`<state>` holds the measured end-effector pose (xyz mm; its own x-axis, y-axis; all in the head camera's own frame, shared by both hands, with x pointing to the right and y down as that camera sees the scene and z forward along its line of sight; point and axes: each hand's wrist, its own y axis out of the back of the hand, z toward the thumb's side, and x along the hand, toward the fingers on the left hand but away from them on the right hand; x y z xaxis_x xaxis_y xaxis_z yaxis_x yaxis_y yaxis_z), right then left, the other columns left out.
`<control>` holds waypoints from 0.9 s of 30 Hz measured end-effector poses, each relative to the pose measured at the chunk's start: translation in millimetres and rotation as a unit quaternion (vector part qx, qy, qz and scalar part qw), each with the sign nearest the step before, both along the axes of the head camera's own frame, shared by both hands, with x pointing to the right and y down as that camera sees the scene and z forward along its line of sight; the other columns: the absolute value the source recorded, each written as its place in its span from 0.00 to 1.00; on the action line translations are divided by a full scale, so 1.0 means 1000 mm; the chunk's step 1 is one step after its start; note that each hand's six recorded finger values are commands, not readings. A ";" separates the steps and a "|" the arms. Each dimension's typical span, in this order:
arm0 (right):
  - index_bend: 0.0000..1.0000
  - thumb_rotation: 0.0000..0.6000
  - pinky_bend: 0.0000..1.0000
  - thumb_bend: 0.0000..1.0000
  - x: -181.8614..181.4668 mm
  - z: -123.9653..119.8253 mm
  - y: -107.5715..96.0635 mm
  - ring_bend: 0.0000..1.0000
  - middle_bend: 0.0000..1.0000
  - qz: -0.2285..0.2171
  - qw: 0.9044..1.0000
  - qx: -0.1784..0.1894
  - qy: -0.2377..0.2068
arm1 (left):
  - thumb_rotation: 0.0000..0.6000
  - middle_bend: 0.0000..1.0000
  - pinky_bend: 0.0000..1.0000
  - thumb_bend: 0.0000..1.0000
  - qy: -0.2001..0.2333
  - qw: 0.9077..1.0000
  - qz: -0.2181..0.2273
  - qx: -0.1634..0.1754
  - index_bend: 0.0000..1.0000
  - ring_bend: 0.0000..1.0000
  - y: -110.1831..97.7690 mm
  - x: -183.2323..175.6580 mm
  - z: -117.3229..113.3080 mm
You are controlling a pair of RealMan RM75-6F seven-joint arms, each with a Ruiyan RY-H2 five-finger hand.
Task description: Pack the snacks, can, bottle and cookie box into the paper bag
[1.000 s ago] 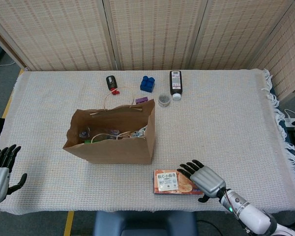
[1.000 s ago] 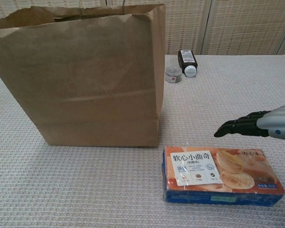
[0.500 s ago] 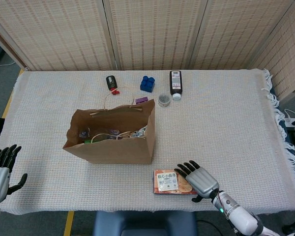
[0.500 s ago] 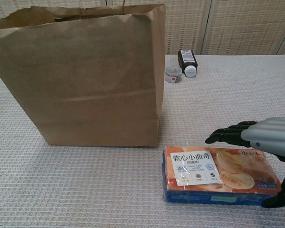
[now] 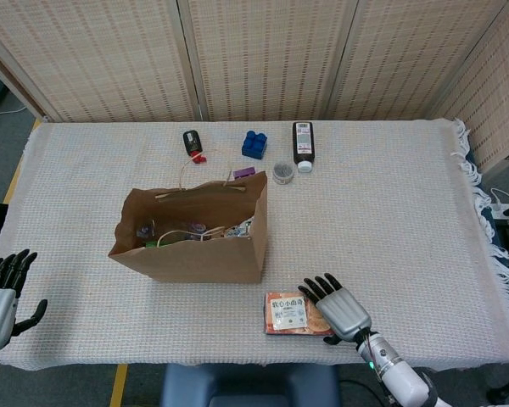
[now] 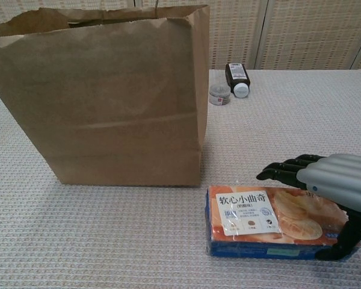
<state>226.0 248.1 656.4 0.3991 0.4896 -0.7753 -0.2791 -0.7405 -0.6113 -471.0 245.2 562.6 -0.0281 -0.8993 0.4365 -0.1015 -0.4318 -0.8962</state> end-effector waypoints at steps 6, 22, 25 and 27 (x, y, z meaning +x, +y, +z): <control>0.00 0.89 0.00 0.01 0.003 0.002 -0.009 0.00 0.00 0.022 1.000 0.007 0.013 | 1.00 0.00 0.00 0.36 -0.001 1.000 0.001 0.000 0.04 0.00 0.000 0.000 0.000; 0.00 0.89 0.00 0.01 -0.026 0.024 -0.011 0.00 0.00 0.067 0.997 -0.029 -0.002 | 1.00 0.00 0.00 0.36 0.002 1.000 0.000 0.000 0.04 0.00 0.000 0.000 0.000; 0.00 0.89 0.02 0.02 -0.032 0.022 -0.012 0.00 0.00 0.068 0.997 -0.025 -0.018 | 1.00 0.00 0.00 0.36 0.002 1.000 0.000 0.000 0.04 0.00 0.000 0.000 0.000; 0.00 0.89 0.09 0.05 -0.035 0.022 -0.011 0.02 0.05 0.068 0.997 -0.024 -0.026 | 1.00 0.00 0.00 0.36 0.003 1.000 0.000 0.000 0.04 0.00 0.000 0.000 0.000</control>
<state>190.6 237.0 678.1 0.3721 0.5045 -0.7791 -0.1433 -0.7981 -0.5852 -471.3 245.4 562.4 -0.0251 -0.8993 0.4366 -0.1067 -0.4319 -0.8956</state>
